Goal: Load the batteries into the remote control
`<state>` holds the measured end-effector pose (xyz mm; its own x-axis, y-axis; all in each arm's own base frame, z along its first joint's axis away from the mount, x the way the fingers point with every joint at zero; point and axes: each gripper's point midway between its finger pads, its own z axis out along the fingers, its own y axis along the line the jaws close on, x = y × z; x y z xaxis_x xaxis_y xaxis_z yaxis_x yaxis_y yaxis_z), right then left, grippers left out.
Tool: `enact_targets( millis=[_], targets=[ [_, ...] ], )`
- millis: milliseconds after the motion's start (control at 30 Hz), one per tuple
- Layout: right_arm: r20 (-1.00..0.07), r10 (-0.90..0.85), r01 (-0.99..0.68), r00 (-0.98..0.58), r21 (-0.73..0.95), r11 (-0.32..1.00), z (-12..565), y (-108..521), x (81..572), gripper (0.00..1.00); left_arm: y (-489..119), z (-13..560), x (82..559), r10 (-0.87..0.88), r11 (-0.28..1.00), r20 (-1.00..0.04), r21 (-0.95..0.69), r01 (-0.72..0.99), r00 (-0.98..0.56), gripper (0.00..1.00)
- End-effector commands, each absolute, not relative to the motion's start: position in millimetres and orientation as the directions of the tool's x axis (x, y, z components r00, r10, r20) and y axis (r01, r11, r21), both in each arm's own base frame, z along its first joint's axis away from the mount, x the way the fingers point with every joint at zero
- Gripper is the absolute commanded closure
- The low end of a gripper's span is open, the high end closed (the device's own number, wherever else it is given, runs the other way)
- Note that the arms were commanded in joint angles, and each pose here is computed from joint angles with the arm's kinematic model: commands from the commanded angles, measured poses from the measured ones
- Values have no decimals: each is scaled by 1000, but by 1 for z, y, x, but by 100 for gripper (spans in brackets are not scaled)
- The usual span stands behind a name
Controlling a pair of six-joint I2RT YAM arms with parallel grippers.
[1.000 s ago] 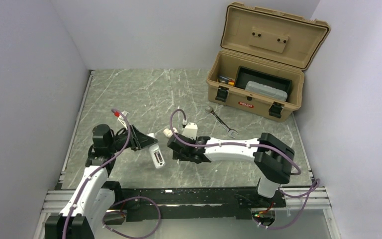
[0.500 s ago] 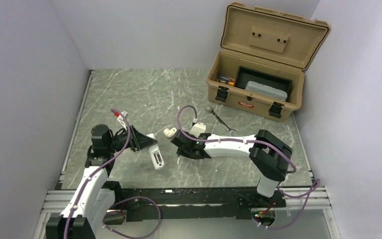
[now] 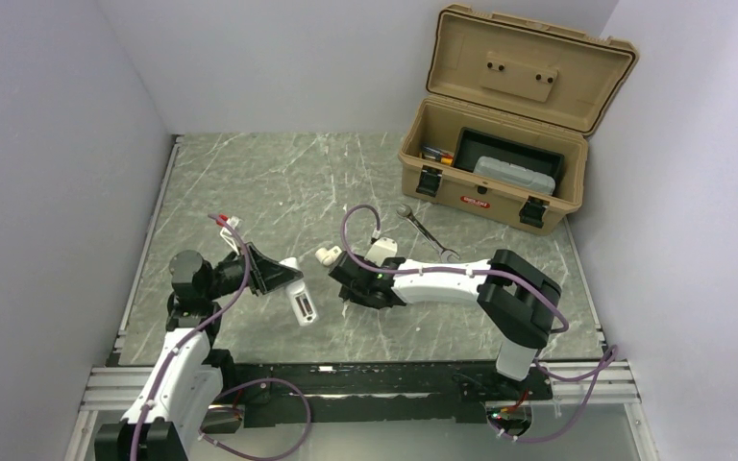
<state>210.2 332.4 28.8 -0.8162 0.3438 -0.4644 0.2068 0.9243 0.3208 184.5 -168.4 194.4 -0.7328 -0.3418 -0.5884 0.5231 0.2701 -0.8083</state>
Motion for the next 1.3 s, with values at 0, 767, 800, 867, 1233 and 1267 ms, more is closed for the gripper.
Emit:
enact_targets(
  millis=[0,767,800,867,1233,1267],
  targets=[
    [-524,304,150,-795,316,937,46,333,222,43,-169,210,181,-326,247,-648,-762,599,-689,100],
    [-847,-517,-989,123,-145,2,103,336,185,45,-161,198,191,-365,265,-581,-814,517,-728,100],
    [-839,-526,-987,142,-158,-16,102,336,186,45,-160,197,192,-366,266,-571,-821,506,-734,100],
    [-819,-546,-983,177,-171,-62,97,337,187,46,-159,195,194,-372,263,-557,-831,491,-743,100],
    [-783,-563,-962,265,-170,-215,64,345,206,50,-157,192,195,-382,256,-542,-840,478,-749,100],
    [-778,-569,-961,267,-168,-221,61,346,208,50,-157,192,195,-383,256,-542,-841,477,-748,100]
  ],
)
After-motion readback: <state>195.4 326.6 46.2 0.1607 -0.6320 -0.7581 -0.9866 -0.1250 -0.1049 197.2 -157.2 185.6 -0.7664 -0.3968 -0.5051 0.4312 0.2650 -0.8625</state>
